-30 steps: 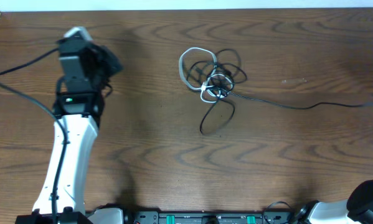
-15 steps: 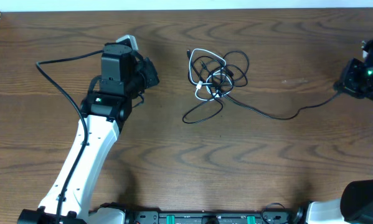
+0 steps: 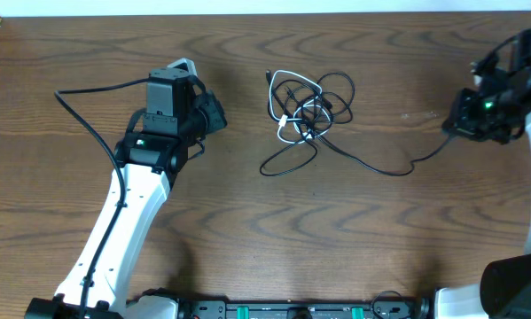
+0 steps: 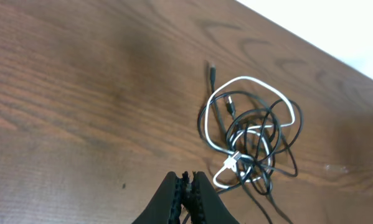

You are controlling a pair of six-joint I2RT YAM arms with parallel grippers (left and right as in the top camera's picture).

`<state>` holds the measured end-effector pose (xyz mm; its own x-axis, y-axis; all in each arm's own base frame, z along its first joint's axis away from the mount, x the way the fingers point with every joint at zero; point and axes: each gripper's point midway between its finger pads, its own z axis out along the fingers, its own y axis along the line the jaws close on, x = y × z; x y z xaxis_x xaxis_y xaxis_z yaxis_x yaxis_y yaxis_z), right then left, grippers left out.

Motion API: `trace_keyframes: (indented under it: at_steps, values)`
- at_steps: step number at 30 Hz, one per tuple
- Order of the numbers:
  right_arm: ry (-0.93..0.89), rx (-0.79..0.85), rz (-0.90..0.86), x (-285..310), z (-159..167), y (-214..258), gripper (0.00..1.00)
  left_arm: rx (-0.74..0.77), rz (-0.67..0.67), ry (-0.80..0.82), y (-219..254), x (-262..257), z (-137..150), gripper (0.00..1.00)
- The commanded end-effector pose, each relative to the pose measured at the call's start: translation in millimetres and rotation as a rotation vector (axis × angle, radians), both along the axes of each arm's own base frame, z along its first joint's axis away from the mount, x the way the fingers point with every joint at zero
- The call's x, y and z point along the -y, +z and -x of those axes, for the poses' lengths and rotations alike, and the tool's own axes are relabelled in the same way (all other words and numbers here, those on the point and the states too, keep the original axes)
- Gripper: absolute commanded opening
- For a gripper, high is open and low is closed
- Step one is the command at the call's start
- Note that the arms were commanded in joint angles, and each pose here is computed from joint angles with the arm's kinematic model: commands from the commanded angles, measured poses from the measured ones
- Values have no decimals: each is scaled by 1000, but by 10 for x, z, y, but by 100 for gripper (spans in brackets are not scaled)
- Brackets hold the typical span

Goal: Untangle cables

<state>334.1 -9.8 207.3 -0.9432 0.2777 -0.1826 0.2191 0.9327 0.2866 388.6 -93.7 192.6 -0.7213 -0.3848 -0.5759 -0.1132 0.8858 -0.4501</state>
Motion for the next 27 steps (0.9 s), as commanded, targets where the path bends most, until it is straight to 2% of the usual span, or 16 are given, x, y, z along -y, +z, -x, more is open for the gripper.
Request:
trace_keyframes:
  at_steps: [1, 3, 4, 6, 7, 8, 10, 11, 14, 19, 23, 27]
  values:
    - [56, 0, -2, -154, 11, -40, 4, -2, -34, -35, 13, 6, 15, 9]
    - [75, 7, -13, -235, -2, -31, 17, -15, -61, -59, -42, 3, 35, 9]
    - [88, 12, -23, -287, -9, -24, 27, -18, -71, -70, -61, 3, 37, 13]
    - [111, 15, -44, -383, -8, -13, 56, -24, -97, -95, -119, 5, 27, 15]
    - [121, 16, -47, -420, -5, -11, 66, -29, -107, -106, -152, 6, 22, 16]
    - [132, 15, -47, -459, 0, -11, 80, -36, -119, -118, -193, 7, 17, 17]
    - [139, 12, -47, -506, 5, -12, 96, -55, -122, -121, -268, 11, 4, 21]
    - [137, 10, -46, -516, 7, -14, 99, -64, -122, -121, -311, 16, -9, 22]
    - [99, -3, -20, -456, 8, -32, 99, -87, -98, -138, -454, 82, -75, 22]
    - [-77, -49, 167, -64, 30, -101, 99, -98, -27, -215, -612, 314, -153, 22]
    - [-221, -62, 334, 291, 58, -91, 99, -63, -20, -259, -610, 509, -200, 26]
    - [-275, -31, 377, 511, -4, -58, 99, 10, -13, -324, -495, 811, -220, 31]
